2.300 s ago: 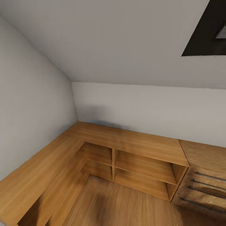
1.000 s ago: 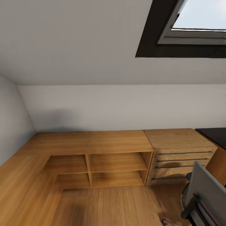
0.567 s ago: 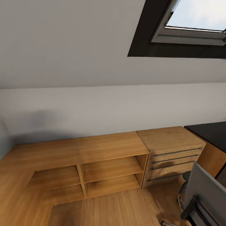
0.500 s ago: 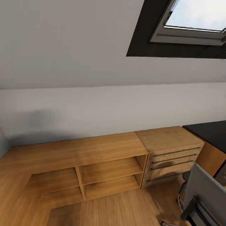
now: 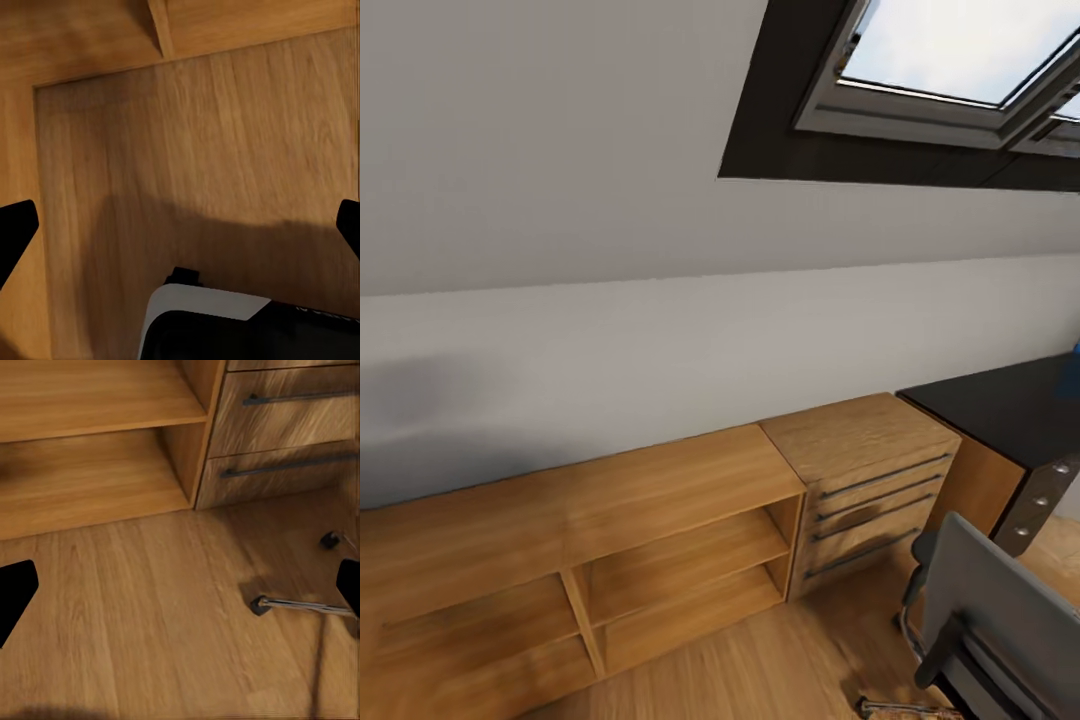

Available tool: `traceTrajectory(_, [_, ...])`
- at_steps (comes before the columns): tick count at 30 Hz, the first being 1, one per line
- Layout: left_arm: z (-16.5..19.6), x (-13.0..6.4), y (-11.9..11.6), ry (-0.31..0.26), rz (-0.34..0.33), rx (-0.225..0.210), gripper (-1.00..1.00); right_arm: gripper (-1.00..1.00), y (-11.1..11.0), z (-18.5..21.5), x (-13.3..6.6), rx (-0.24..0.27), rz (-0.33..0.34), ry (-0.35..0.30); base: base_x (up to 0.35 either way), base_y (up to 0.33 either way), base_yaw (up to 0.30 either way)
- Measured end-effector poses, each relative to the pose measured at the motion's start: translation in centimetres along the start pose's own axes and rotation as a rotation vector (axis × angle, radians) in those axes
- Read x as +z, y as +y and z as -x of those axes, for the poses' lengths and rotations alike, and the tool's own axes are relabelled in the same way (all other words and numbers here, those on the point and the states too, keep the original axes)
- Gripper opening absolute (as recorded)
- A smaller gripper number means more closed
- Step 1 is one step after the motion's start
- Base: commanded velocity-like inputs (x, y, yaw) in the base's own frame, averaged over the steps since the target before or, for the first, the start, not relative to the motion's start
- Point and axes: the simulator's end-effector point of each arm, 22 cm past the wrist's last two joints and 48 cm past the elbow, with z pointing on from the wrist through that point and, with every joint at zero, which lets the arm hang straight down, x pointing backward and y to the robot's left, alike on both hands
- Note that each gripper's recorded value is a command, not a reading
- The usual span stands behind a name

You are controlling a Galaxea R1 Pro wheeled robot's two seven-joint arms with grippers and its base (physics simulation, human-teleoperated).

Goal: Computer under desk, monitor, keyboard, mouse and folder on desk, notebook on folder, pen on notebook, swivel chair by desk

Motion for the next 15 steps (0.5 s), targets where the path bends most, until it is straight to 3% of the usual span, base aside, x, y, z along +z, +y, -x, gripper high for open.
traceTrajectory(15, [0.00, 0.00, 0.00, 0.000, 0.000, 0.000, 1.00, 1.00, 0.00, 0.01, 0.00, 0.000, 0.000, 0.000, 0.018, 0.001, -0.300])
